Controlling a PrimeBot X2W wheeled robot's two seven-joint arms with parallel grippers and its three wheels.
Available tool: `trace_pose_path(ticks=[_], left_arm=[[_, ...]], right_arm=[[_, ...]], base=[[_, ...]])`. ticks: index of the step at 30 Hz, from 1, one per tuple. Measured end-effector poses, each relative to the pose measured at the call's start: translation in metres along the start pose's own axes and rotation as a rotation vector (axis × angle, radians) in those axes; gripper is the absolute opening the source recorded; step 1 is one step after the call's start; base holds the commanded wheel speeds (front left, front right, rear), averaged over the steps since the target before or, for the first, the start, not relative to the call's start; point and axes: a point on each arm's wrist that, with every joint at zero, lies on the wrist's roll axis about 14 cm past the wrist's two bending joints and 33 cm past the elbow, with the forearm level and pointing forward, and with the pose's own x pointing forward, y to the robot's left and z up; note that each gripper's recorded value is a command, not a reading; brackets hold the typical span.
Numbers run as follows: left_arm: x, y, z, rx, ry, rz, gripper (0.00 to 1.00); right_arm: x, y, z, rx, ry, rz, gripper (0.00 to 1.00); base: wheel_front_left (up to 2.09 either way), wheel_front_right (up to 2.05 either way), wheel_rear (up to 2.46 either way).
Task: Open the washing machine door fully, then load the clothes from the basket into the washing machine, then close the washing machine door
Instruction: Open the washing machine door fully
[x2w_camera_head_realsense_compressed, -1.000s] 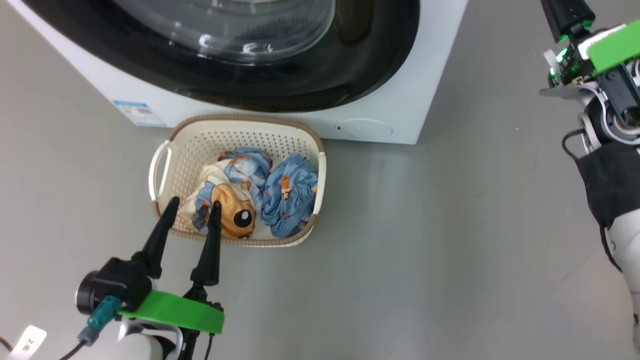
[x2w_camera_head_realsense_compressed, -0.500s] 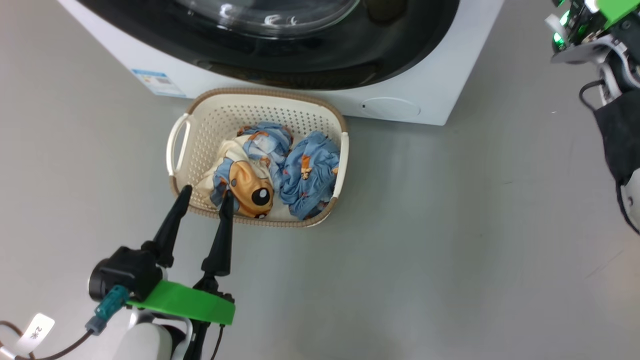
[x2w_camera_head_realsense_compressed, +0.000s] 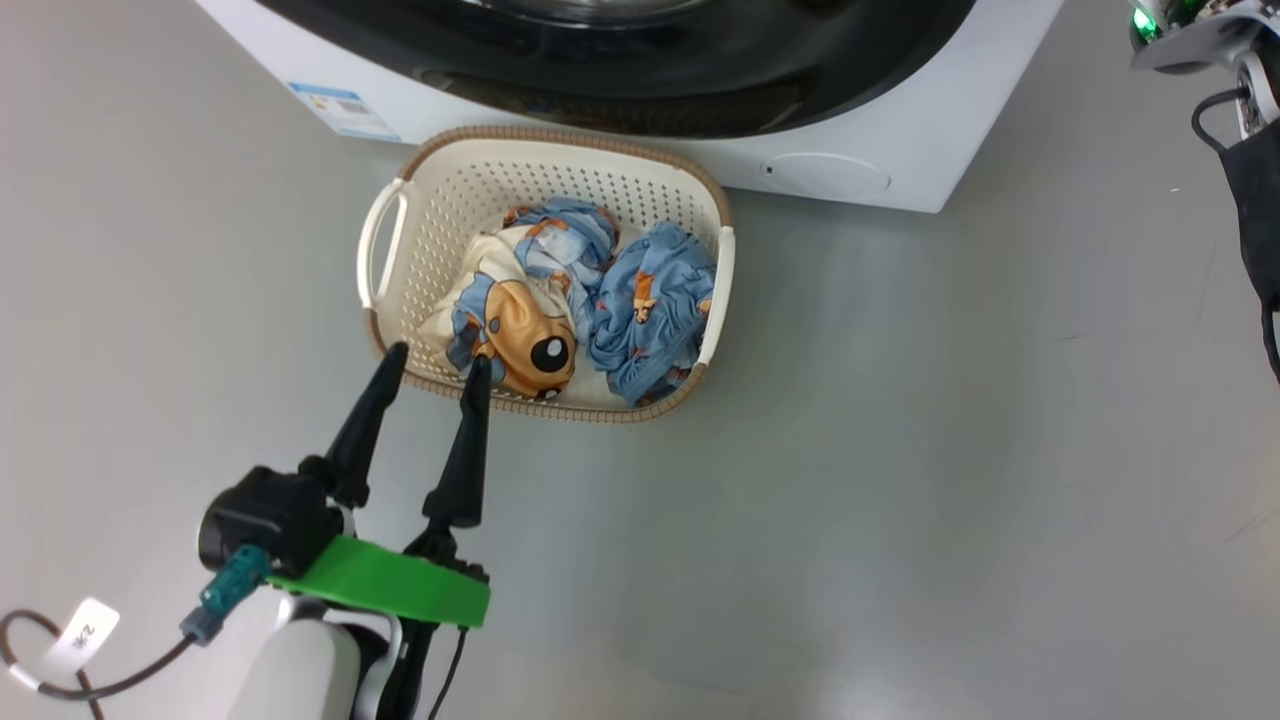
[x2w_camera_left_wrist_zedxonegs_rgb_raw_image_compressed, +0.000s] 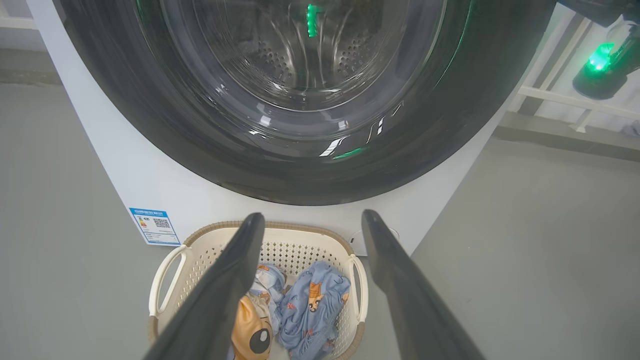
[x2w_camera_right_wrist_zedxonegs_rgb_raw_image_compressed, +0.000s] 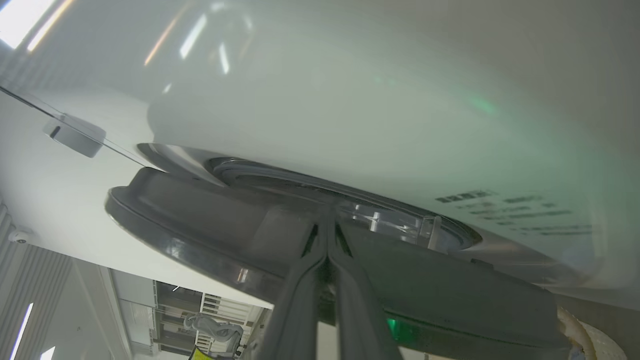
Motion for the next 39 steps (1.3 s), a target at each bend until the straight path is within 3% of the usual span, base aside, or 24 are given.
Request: trace_pose_path(ticks=[20, 39], left_arm=[[0.004, 0.002, 0.004, -0.001, -0.011, 0.005, 1.0], [-0.01, 0.0, 0.026, 0.01, -0.062, 0.006, 1.0]], right_arm=[[0.015, -0.002, -0.018, -0.046, 0.079, -0.002, 0.0], [-0.011, 0.016, -0.084, -0.055, 0.259, 0.006, 0.0]], base=[[0.0, 0.0, 0.0], [0.0, 0.0, 0.0]])
